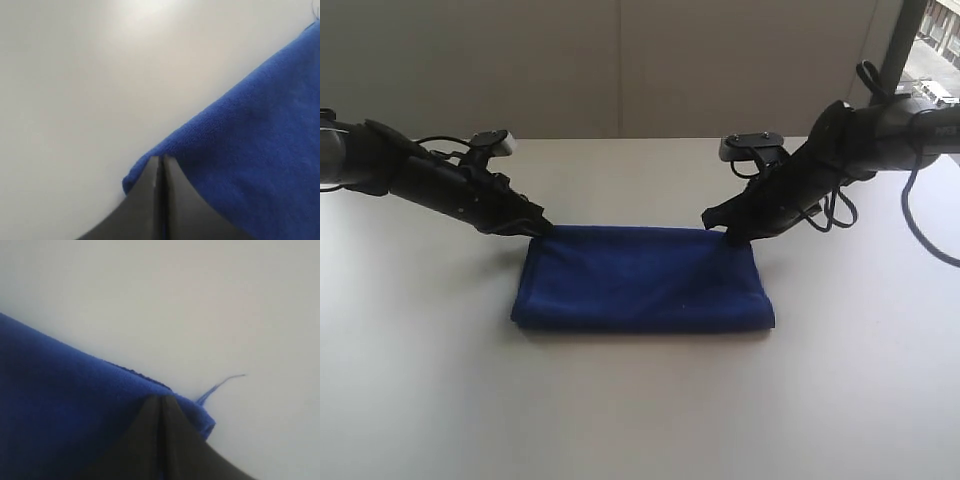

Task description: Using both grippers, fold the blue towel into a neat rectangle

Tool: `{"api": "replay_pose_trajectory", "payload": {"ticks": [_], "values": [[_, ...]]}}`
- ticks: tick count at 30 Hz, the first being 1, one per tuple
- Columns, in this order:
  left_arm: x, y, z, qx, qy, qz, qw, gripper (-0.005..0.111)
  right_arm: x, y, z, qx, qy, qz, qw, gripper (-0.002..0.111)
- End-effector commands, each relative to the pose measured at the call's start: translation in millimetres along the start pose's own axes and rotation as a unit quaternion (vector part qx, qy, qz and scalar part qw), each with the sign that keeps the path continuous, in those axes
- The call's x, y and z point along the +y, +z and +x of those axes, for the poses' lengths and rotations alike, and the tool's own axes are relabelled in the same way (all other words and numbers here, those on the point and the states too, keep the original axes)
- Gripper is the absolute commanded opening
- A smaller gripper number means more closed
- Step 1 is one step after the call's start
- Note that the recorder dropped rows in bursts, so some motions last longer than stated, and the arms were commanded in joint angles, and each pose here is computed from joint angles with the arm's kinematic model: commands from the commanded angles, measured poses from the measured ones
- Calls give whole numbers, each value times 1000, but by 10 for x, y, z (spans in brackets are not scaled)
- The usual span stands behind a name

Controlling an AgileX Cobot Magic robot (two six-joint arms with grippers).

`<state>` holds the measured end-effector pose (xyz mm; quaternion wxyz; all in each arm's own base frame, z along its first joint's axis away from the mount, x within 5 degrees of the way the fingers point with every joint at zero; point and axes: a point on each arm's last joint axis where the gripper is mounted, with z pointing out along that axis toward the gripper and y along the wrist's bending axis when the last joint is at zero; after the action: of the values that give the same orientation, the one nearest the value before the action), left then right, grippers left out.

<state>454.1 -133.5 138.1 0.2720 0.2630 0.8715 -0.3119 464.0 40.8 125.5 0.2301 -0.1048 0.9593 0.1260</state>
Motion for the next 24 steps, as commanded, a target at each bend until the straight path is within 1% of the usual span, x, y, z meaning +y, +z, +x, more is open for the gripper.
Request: {"api": "replay_pose_trajectory", "payload": {"ticks": [1, 10, 20, 24], "values": [[9, -10, -25, -9, -1, -3, 1000, 0, -60, 86, 49, 11, -6, 4, 1000, 0], [36, -11, 6, 8, 17, -19, 1000, 0, -187, 82, 80, 13, 8, 9, 1000, 0], [87, 86, 112, 28, -9, -11, 1000, 0, -189, 78, 97, 22, 10, 4, 1000, 0], [1, -54, -67, 7, 10, -10, 1000, 0, -185, 77, 103, 25, 9, 1, 1000, 0]]}}
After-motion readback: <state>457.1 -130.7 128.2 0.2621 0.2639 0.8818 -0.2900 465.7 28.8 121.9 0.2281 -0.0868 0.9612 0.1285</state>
